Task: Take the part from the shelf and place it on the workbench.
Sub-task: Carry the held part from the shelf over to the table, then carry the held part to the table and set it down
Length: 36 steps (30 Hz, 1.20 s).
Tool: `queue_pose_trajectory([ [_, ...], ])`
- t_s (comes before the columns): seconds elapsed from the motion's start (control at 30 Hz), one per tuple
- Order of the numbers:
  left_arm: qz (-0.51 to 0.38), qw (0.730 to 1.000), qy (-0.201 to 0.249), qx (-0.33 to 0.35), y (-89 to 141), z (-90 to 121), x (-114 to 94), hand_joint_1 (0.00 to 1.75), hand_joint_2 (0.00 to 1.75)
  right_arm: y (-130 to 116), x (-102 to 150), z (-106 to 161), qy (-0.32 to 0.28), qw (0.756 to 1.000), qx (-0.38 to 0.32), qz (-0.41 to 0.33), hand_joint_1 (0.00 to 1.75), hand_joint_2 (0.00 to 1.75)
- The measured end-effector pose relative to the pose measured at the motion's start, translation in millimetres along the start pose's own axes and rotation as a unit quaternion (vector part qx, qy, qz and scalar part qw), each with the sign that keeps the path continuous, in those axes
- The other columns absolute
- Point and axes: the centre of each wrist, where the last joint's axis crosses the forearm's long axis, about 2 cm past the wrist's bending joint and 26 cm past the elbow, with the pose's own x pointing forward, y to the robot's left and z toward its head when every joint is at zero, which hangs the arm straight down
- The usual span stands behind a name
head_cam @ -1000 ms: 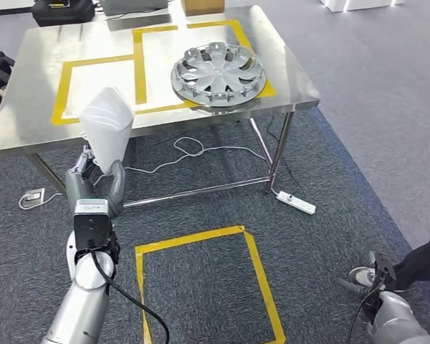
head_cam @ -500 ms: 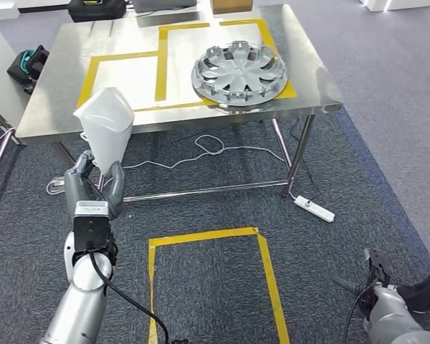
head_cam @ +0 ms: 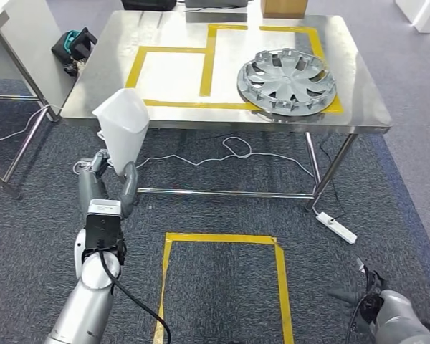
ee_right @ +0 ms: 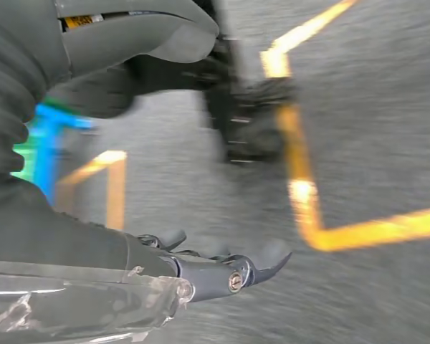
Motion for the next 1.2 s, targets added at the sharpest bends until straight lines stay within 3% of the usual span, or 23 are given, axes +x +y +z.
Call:
queue_pose_trajectory([
  [0.1,0.014,1.0,-0.002,-0.015,-9.5,-4.4,1.3,1.75,1.75,-6.2,-0.4,-0.4,0.044,0.999,-0.013,0.012,0.0,1.75],
  [0.23,0.023,0.999,-0.004,-0.024,-16.6,-6.9,2.6,1.75,1.75,-7.6,-1.1,-0.8,0.05,0.998,-0.032,0.01,0.0,1.75],
  [0.33,0.023,0.999,-0.007,-0.024,-18.4,-8.6,3.8,1.75,1.75,-9.8,1.8,1.0,0.02,0.999,-0.043,-0.017,0.0,1.75],
  [0.53,0.014,1.0,0.001,-0.018,-16.5,-0.5,2.7,1.75,1.75,-4.9,2.0,1.4,-0.107,0.991,-0.074,-0.042,0.0,1.75],
  [0.73,0.01,1.0,0.001,-0.015,-14.5,1.5,3.4,1.75,1.75,1.4,4.1,2.8,-0.132,0.988,-0.075,-0.035,0.0,1.75],
  [0.93,0.005,1.0,0.01,-0.011,-11.8,8.9,2.1,1.75,1.75,2.4,2.1,1.6,-0.194,0.977,-0.085,0.004,0.0,1.75],
  [1.2,0.001,1.0,0.014,-0.006,-6.7,11.6,0.9,1.75,1.75,6.1,0.2,0.4,-0.197,0.976,-0.084,0.035,0.0,1.75],
])
